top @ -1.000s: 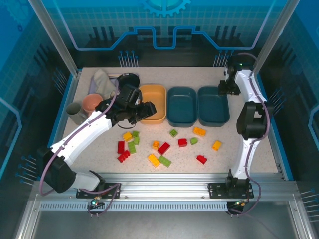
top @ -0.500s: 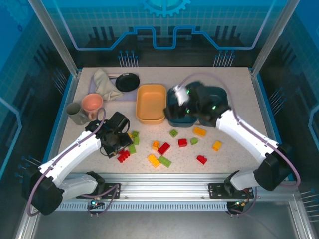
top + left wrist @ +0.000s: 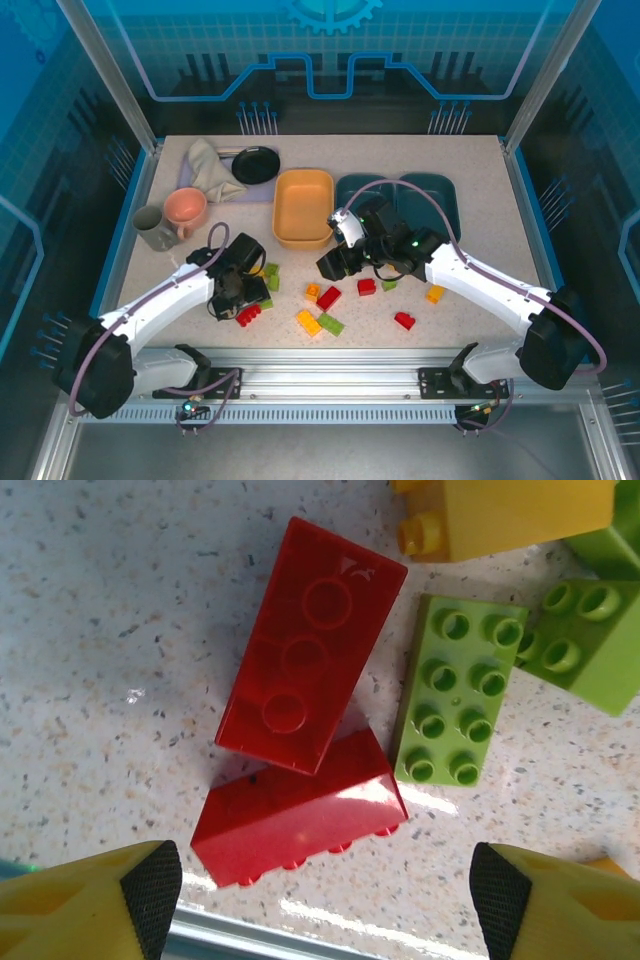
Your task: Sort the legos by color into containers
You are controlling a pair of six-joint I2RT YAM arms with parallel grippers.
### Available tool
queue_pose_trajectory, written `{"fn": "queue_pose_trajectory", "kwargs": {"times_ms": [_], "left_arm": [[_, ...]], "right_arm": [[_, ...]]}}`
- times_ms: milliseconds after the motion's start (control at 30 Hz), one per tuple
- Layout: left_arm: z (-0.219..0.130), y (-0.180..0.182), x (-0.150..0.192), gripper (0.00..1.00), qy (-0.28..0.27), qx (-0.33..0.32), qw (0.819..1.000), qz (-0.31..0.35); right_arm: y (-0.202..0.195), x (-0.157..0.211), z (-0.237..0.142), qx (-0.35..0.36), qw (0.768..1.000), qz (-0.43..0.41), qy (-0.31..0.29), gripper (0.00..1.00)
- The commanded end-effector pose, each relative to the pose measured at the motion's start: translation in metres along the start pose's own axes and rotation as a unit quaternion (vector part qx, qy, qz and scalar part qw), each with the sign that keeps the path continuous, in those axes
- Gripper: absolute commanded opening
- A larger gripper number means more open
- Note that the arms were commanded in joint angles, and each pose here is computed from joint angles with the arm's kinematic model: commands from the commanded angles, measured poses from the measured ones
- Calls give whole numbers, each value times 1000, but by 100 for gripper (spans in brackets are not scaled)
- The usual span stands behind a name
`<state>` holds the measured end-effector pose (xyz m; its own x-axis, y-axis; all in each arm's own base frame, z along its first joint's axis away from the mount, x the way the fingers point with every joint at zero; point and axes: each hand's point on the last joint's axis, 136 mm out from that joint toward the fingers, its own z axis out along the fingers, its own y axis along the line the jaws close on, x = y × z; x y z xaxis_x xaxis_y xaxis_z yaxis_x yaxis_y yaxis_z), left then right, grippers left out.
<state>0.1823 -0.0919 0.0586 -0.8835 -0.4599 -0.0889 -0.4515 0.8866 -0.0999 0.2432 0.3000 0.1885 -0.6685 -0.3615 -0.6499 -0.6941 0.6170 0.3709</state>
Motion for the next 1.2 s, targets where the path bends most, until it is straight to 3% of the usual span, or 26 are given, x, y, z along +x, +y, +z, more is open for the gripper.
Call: {"fn": "queue_pose_trajectory", "kwargs": {"times_ms": [0, 233, 533, 633, 767, 967, 1167], "left_arm": [[14, 0, -2, 79, -7, 7, 999, 42], [29, -7, 8, 78, 7, 45, 997, 63], [32, -20, 29, 69, 43, 92, 994, 50], [32, -18, 31, 64, 42, 81, 995, 47], [38, -9, 32, 48, 45, 54, 997, 39], [43, -8, 31, 33, 41, 26, 998, 49], [33, -6, 27, 25, 24, 7, 999, 44]], "right_arm": [[10, -6, -4, -14, 1000, -1, -8, 71], [10, -5, -3, -14, 1000, 6, -2, 71], [13, 1, -6, -33, 999, 12, -5, 70], [11, 9, -8, -43, 999, 23, -2, 70], [8, 19, -8, -44, 998, 33, 5, 69], [6, 20, -9, -52, 998, 47, 1, 68], [20, 24, -7, -139, 988, 66, 8, 68]]}}
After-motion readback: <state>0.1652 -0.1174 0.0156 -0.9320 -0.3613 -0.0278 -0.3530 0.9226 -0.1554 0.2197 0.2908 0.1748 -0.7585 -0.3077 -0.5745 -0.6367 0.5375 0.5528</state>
